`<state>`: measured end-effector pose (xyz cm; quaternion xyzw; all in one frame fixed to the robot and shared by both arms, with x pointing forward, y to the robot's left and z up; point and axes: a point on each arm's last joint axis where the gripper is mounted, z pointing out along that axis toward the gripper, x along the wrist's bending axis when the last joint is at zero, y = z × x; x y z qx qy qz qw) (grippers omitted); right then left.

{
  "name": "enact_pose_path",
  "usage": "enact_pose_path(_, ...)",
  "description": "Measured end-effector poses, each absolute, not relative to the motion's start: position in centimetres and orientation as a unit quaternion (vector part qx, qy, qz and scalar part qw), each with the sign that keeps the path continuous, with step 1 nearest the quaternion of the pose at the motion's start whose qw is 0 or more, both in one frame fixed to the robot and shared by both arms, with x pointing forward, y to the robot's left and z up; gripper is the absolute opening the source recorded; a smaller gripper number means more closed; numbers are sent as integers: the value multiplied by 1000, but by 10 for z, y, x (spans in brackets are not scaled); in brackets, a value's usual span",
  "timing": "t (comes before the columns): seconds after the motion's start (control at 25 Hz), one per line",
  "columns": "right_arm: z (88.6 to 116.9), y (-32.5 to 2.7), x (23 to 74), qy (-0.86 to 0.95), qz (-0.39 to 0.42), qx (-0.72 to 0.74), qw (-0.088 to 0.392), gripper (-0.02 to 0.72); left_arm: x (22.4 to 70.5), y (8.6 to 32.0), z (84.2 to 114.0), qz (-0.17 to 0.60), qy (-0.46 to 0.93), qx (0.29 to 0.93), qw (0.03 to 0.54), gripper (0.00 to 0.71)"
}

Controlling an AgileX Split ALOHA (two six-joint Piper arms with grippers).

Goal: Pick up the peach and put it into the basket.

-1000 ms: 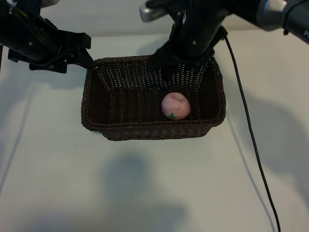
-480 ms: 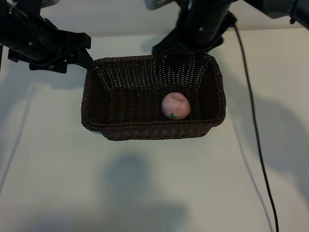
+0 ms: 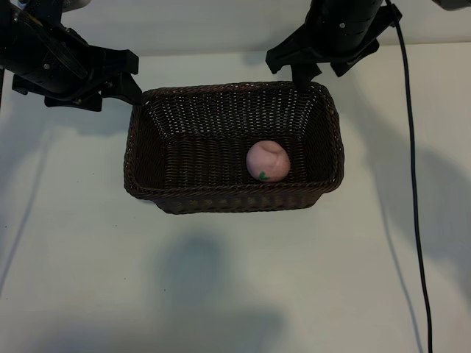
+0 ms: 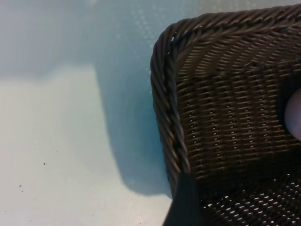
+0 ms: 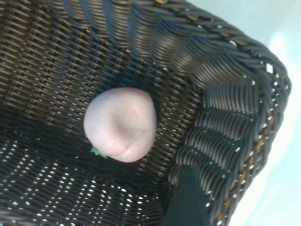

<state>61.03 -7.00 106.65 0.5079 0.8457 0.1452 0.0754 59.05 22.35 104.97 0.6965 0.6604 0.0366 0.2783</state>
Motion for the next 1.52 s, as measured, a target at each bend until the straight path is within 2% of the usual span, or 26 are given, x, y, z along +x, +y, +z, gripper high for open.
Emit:
enact_pose_path(0.44,1068,-100,627,825,141,541,85,560,591,223,1050,37,660,696,278,569)
enact_pose_path(1.0,1068,-99,626,824,145,543,78,552,591,223,1050,37,660,696,278,569)
enact_pose_path(1.28,1068,-99,626,823,147,543,77,517,591,223,1050,37,660,696,278,569)
enact_pose_path(1.52,1070,-97,631,819,173,539,95,478,591,223,1050,37,660,696,278,569)
